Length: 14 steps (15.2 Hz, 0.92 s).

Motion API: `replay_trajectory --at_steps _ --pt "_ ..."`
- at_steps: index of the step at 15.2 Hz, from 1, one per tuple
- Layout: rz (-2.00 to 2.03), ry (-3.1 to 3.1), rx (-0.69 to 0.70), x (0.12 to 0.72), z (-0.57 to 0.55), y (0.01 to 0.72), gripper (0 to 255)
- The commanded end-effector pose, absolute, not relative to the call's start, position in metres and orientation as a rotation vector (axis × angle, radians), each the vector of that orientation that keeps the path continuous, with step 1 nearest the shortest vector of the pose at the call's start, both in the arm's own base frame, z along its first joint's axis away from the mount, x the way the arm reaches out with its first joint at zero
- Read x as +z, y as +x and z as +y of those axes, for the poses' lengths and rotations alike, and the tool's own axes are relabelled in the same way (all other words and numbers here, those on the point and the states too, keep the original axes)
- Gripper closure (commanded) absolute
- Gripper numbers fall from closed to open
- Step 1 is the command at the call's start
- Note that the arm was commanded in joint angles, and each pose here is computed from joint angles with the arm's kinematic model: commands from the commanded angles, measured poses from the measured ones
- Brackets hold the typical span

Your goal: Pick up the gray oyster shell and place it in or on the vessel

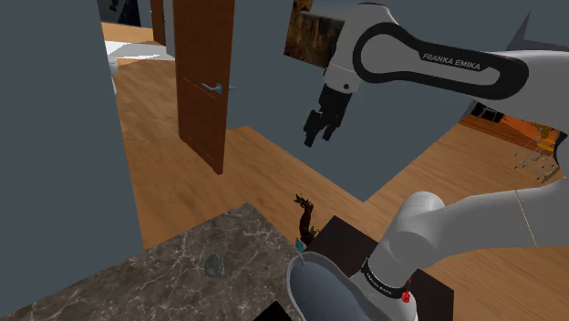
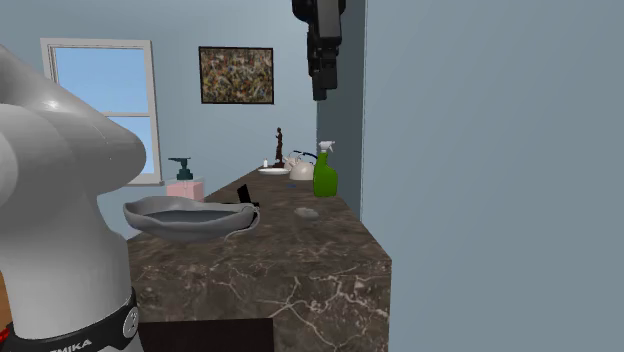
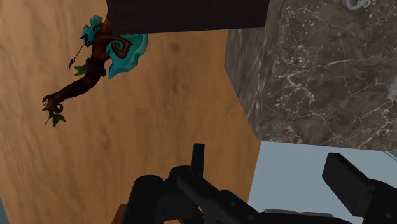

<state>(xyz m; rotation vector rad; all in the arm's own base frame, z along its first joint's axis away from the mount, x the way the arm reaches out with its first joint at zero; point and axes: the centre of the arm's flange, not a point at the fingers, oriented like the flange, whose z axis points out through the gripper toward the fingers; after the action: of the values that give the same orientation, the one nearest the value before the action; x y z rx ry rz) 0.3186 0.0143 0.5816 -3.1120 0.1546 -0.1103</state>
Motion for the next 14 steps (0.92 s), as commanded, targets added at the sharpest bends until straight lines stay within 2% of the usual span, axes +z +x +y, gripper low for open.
replay_trajectory --at_steps 1,14 --pt "0.155 -3.112 -0.110 0.582 0.014 0.319 0" --pt "-0.006 -3.247 0.026 0.498 0.181 0.363 0"
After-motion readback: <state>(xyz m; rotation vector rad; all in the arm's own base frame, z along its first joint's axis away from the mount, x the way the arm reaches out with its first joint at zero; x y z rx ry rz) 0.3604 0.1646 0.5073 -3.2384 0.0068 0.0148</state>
